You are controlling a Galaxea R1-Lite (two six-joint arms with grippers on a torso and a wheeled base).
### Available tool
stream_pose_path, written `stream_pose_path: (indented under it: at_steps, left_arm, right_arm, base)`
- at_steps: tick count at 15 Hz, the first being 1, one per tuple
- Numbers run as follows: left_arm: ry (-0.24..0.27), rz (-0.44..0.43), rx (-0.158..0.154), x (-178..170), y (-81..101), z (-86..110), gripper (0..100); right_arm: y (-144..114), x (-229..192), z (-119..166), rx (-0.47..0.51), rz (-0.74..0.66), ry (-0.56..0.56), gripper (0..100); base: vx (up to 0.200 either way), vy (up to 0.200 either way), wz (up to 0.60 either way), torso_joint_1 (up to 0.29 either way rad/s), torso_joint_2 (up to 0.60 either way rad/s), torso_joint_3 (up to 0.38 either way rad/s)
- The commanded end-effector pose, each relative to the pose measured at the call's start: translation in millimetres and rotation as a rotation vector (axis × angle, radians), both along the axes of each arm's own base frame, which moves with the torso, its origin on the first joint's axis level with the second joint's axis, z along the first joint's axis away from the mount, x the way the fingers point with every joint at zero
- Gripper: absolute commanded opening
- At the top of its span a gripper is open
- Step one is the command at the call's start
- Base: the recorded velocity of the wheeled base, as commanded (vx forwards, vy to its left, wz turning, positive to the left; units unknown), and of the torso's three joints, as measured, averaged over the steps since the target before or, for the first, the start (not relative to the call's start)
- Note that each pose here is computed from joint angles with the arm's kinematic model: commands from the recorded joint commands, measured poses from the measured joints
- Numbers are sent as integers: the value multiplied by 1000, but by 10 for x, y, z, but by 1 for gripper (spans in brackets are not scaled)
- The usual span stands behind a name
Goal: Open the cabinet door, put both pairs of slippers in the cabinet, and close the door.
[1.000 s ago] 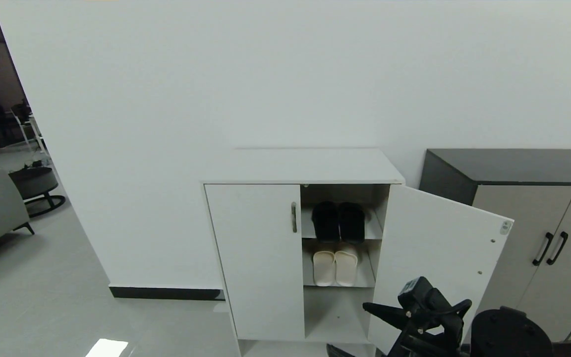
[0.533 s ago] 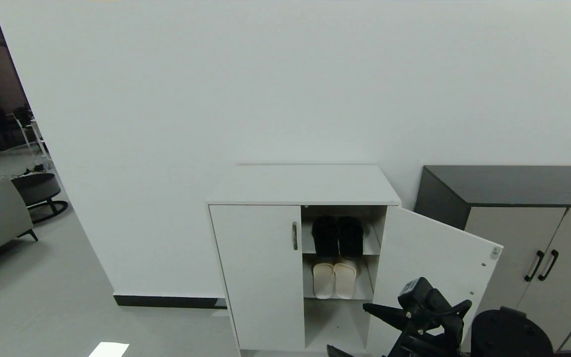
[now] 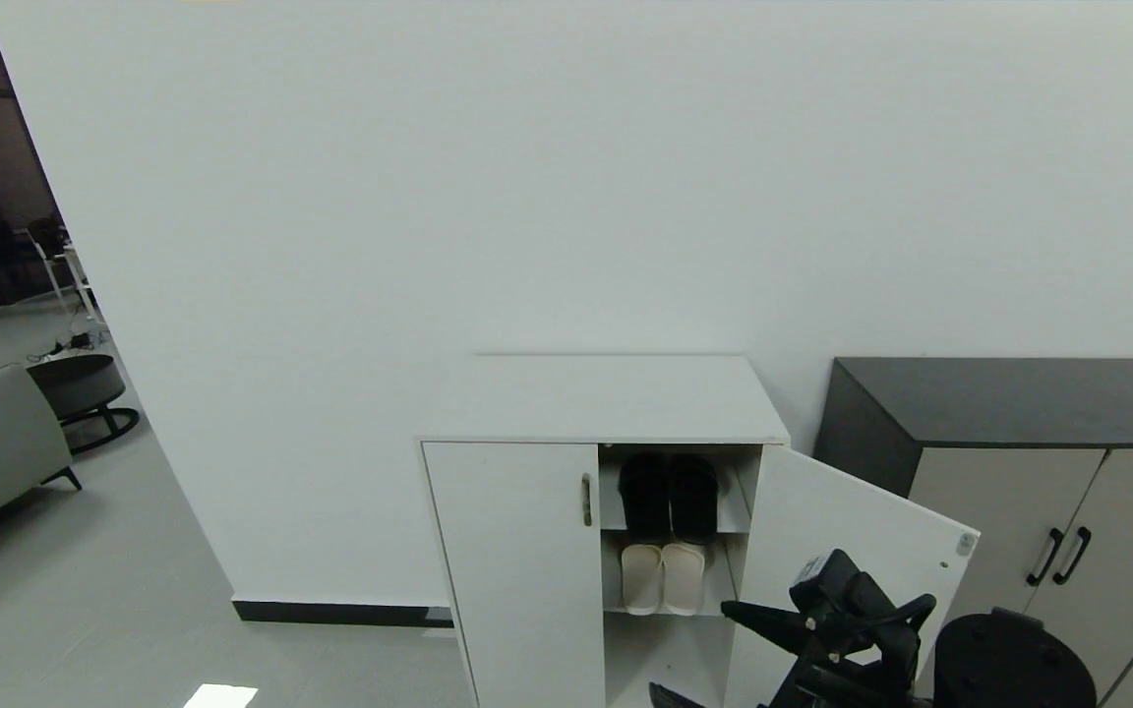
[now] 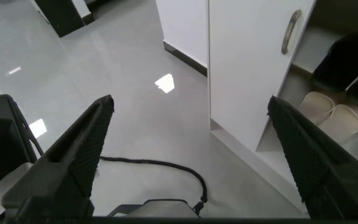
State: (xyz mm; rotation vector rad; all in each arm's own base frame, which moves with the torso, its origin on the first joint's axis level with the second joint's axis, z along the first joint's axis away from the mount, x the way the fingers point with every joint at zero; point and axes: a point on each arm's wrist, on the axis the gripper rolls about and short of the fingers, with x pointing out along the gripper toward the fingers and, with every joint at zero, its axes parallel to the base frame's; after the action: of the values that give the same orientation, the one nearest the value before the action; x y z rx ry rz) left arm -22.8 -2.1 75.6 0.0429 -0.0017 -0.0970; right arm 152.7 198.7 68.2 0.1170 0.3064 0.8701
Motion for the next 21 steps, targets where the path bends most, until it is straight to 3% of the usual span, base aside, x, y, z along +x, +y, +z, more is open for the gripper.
stream_pose_path:
  at_steps: [1, 5, 8, 12, 21]
  left_arm:
    - [1, 0, 0, 1, 0, 1, 0]
    - [1, 0, 0, 1, 0, 1, 0]
    - [1, 0, 0, 1, 0, 1, 0]
    - [3, 2, -18, 1, 0, 1, 0]
    - [3, 2, -23, 1, 0, 1, 0]
  right_arm:
    - [-4, 15, -3, 1, -5, 0, 100]
    - [-44, 8, -25, -23, -10, -2, 100]
    - [-46, 1, -29, -24, -6, 1, 100]
    - [-47, 0, -26, -22, -6, 0, 100]
    - [-37, -54, -28, -28, 14, 3, 100]
  base:
    - [0, 0, 0, 188, -373, -188]
    - [0, 0, 0, 121, -238, -121]
    - [0, 0, -400, -6, 8, 7]
    - [0, 0, 0, -42, 110, 55]
    - [0, 0, 0, 0, 0, 0]
